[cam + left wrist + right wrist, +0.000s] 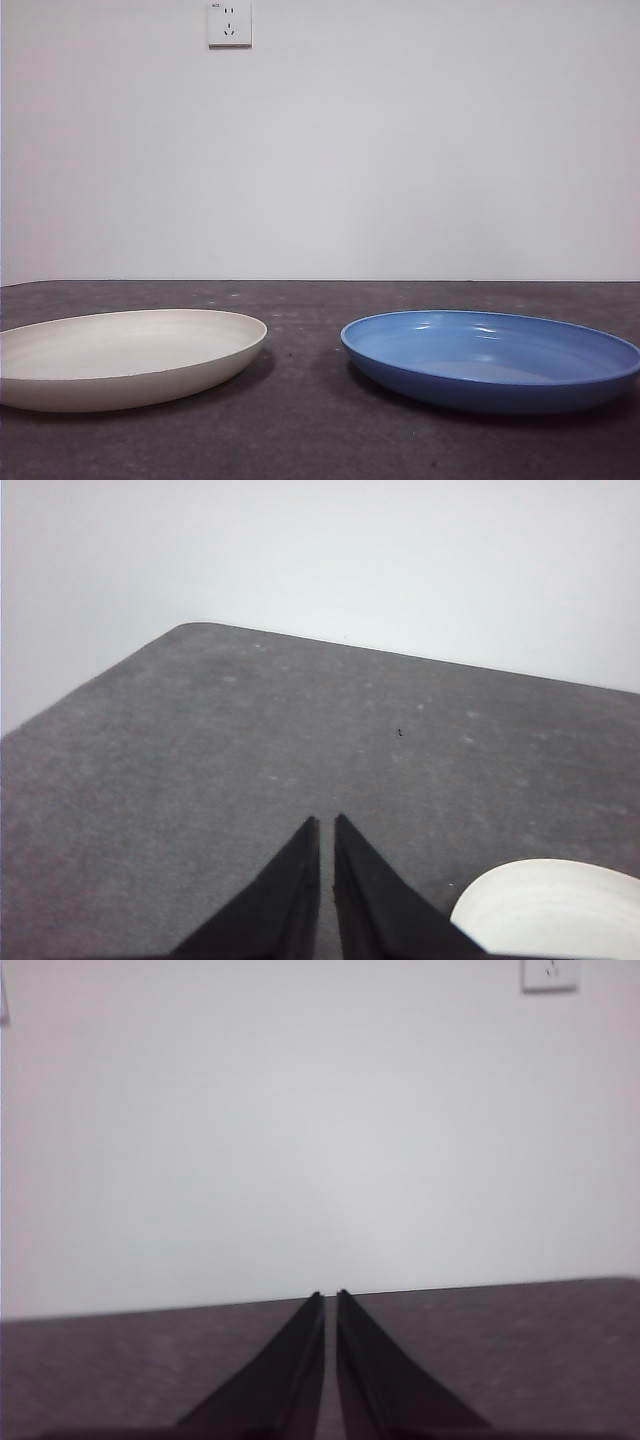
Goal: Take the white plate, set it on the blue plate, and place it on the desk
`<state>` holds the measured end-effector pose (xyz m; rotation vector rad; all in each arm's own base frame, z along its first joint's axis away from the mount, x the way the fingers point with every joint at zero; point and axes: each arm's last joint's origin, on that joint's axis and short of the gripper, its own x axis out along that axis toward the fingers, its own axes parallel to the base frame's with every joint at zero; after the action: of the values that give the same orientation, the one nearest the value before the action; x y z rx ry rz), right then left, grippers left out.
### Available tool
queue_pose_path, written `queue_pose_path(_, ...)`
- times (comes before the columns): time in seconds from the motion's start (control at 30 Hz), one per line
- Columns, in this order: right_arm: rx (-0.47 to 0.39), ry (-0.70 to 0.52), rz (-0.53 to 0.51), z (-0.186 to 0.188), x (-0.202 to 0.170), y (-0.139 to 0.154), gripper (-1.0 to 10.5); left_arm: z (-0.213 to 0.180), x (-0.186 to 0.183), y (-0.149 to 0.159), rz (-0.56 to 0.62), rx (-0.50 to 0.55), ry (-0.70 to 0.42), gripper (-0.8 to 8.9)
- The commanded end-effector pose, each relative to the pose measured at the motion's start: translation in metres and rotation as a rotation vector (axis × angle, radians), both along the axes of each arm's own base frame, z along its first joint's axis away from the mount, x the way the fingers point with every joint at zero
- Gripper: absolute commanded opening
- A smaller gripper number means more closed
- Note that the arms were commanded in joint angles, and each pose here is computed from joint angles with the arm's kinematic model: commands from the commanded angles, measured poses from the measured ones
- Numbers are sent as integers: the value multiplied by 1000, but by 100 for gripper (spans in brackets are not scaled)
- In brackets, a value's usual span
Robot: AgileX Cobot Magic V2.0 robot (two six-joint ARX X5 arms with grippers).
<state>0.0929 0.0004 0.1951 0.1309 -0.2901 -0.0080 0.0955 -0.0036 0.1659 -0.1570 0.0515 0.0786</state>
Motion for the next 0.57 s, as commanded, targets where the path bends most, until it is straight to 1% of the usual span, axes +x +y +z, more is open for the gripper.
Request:
queue_pose_path(0.03,123,-30,75,2,-1,1,16,2,-1,0,0,-36,-4,16)
queue_pose_path(0.07,123,-53,81,4,-1,1,16,4,-1,0,0,-36,-3,16)
queue_pose_path(0.1,140,-86,102,7,-3,1,16,6,-2,0,1,-39,1,16)
queue_pose_path(0.17,159,-103,131,10,-3,2,16,10,-3,0,2,-53,9,16)
queue_pose_path(0.2,150,-81,155,10,-3,3,16,13,-3,0,3,-66,14,16)
queue_pose_path(0.27,142,14,191,11,-3,4,16,19,-2,0,1,-79,19,16)
queue_pose_path(0.33,134,165,190,12,-3,4,16,29,-1,0,2,-88,20,16)
queue_pose_path(0.4,123,252,179,16,-3,4,16,41,1,0,2,-89,24,16)
queue_pose_path(0.47,122,296,173,23,-2,4,16,55,4,-1,-1,-88,30,16)
queue_pose_path(0.57,124,309,173,37,2,4,16,79,12,-3,-11,-86,40,16)
